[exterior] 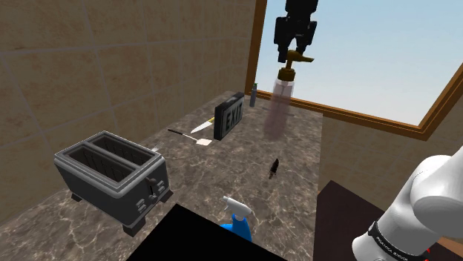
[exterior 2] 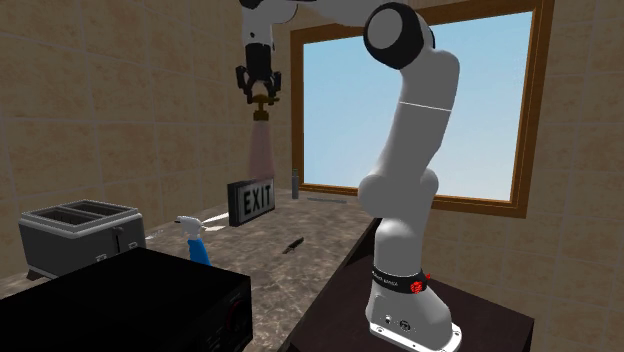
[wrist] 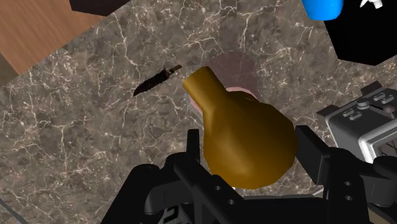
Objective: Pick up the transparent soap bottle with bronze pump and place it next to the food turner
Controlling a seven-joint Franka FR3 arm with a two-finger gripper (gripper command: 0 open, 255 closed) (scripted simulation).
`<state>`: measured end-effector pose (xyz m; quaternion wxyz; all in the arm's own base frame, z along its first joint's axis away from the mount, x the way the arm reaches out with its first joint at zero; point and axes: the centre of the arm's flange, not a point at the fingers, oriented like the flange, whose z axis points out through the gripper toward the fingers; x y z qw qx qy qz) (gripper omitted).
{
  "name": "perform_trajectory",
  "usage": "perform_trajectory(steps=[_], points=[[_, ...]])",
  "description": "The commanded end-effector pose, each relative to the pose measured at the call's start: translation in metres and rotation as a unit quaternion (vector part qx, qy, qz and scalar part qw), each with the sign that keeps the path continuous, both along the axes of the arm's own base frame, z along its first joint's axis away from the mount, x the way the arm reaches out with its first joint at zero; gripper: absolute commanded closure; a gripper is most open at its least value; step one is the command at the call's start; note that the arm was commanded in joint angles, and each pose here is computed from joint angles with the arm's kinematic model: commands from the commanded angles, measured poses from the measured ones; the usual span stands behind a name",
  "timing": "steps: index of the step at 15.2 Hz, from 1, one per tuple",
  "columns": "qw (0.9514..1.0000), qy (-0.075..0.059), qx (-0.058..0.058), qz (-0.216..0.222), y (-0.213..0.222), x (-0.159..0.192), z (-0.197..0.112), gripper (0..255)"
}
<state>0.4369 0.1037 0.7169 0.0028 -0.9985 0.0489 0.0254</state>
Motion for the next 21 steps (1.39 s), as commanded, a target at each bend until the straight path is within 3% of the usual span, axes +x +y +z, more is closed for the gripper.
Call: perform_trajectory(steps=[1,21], points=[[1.0000,-0.001,0.000,0.000,-0.003,0.022,-0.014,255],[1.0000,-0.001,0.000,0.000,-0.027,0.238,-0.163,255]])
